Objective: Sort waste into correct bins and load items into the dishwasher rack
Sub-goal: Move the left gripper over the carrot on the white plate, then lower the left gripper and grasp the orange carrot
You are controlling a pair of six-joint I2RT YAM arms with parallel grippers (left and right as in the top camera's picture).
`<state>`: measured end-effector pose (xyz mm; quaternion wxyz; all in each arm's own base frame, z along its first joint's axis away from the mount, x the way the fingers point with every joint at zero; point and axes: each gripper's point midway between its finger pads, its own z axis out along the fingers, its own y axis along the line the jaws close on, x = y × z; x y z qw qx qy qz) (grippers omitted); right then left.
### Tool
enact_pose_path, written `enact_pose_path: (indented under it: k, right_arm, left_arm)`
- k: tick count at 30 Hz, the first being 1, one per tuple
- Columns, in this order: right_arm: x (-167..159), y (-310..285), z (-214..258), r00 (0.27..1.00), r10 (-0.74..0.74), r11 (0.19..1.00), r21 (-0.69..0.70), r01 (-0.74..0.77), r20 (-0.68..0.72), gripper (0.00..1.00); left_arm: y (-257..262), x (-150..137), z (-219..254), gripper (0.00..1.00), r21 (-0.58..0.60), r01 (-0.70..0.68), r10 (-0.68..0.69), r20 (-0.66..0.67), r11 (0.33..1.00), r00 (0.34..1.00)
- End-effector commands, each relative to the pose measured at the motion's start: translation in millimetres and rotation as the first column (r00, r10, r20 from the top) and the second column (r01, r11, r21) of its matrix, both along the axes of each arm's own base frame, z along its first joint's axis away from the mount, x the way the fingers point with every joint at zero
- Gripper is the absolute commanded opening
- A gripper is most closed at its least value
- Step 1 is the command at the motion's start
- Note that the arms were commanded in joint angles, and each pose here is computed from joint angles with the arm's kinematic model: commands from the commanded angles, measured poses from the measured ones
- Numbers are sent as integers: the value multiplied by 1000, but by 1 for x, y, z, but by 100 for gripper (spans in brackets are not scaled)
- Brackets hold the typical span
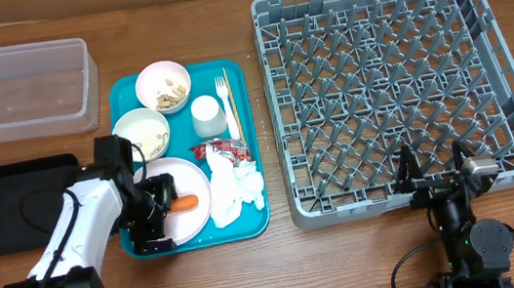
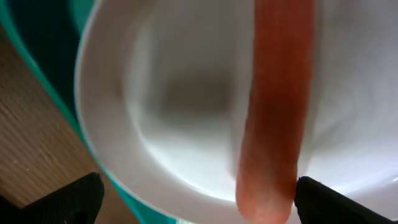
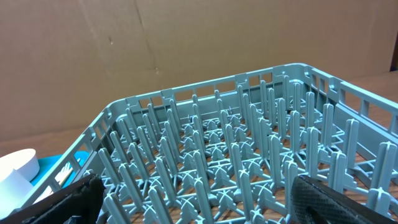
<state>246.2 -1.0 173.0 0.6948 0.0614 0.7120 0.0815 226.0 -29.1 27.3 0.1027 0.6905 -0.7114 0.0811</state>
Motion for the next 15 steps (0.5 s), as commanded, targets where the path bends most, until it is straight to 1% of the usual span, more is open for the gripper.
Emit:
enact_pose_path:
  k: [1, 10, 15]
  right_arm:
    - [0, -3, -2, 1000, -16, 1000, -5, 16, 2, 100]
    - [0, -3, -2, 1000, -16, 1000, -5, 16, 2, 100]
    - [0, -3, -2, 1000, -16, 1000, -5, 16, 2, 100]
  left_arm:
    - [11, -1, -8, 100, 79, -52, 53, -8, 996, 999]
    - [16, 12, -13, 100, 107, -45, 39, 56, 993, 998]
    - [15, 12, -25, 100, 102, -47, 39, 84, 994, 996]
